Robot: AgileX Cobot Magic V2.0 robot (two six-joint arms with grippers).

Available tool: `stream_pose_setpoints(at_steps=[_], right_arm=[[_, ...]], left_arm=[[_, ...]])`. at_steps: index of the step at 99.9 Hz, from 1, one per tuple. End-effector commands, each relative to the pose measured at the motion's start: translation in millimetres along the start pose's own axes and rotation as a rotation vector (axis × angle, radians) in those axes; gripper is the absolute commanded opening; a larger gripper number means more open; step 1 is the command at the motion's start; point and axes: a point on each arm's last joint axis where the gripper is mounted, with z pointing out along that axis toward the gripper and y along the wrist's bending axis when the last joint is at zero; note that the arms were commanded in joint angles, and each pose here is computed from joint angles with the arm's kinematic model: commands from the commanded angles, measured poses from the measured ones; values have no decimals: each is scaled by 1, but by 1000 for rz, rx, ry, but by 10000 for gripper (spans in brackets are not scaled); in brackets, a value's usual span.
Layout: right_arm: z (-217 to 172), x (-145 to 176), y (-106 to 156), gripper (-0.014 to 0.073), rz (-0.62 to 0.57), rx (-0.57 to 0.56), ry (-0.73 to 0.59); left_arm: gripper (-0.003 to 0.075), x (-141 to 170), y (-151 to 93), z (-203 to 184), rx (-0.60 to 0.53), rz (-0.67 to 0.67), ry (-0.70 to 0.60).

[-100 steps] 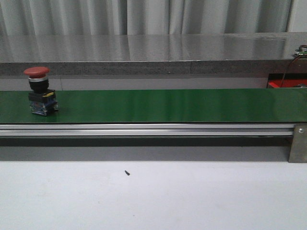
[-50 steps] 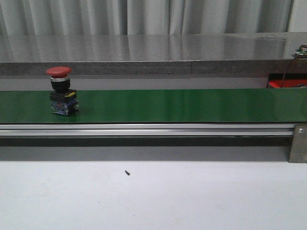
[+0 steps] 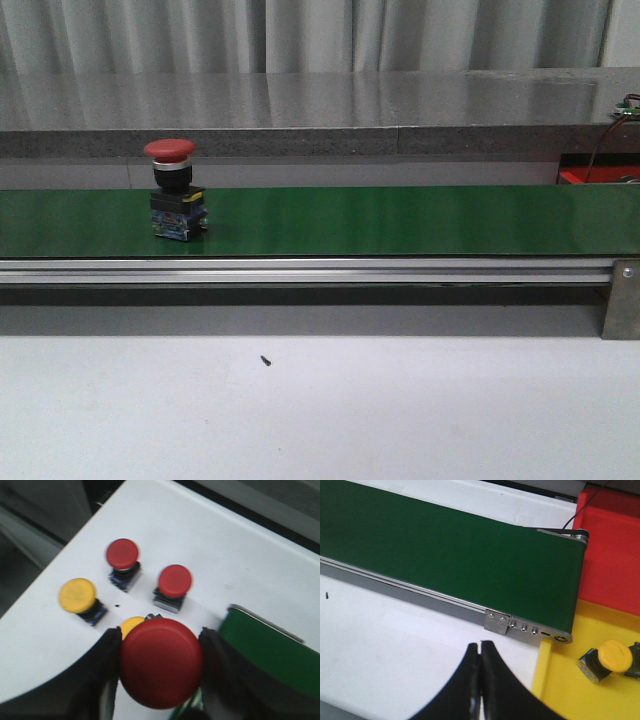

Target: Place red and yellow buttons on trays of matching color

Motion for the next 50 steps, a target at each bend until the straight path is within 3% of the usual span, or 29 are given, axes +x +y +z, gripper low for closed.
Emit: stream_pose_setpoints(at_steps=[1,24,50], right_arm=[[-6,-11,-1,-68,-4,20,-79],[-6,-11,-1,-68,-4,20,-80],[-6,-11,-1,-68,-4,20,-80]], left_arm=[[113,-13,-25,-26,62,47,-105],[113,7,-79,-20,158,188,-22],[118,23,-99,1,180,234,69]])
